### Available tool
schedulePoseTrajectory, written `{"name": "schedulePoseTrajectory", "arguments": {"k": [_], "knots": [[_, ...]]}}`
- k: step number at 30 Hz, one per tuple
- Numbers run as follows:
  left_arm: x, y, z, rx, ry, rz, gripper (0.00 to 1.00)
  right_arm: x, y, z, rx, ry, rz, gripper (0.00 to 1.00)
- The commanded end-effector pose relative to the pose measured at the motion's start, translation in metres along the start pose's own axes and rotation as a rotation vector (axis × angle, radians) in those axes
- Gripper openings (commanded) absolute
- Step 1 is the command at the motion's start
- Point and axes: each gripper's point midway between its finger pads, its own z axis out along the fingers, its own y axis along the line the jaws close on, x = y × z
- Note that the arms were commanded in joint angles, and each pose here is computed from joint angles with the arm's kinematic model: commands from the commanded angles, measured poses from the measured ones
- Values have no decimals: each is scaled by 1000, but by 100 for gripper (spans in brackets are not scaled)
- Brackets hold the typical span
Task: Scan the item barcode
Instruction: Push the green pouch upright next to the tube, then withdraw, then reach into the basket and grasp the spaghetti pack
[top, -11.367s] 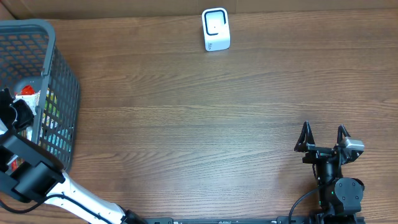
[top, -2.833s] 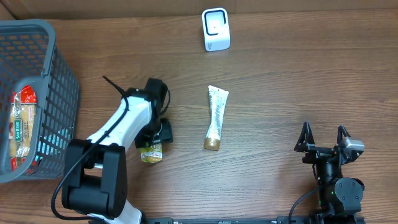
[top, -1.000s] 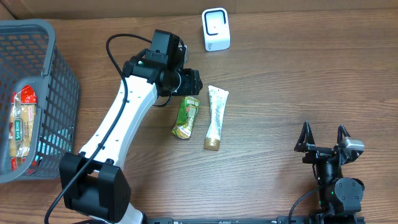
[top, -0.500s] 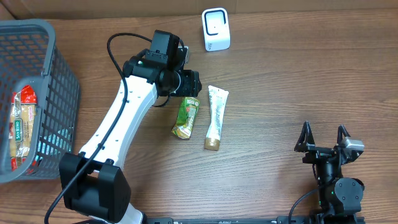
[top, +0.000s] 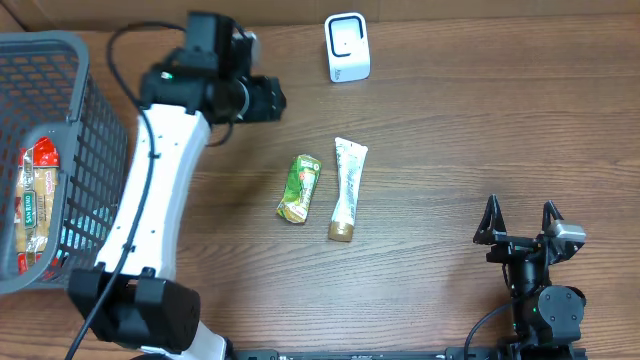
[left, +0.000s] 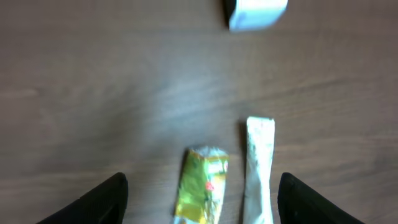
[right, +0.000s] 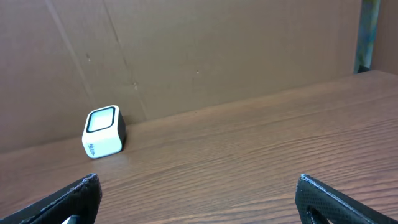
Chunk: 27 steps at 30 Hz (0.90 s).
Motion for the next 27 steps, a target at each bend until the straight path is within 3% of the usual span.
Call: {"name": "schedulePoseTrajectory", "arguments": {"k": [1, 7, 15, 22, 27], "knots": [[-33, 12, -44, -59, -110, 24, 70, 2, 1, 0, -6, -3, -1, 100], [-65, 29, -114, -145, -253, 9, 78, 2, 1, 0, -6, -3, -1, 100], [-78, 67, -193, -222, -392, -79, 83, 2, 1, 0, -6, -3, -1, 100], [-60, 119, -210, -295, -378, -278, 92, 2, 1, 0, -6, -3, -1, 100], [-48, 142, -216, -322, -355, -345, 92, 2, 1, 0, -6, -3, -1, 100]]}}
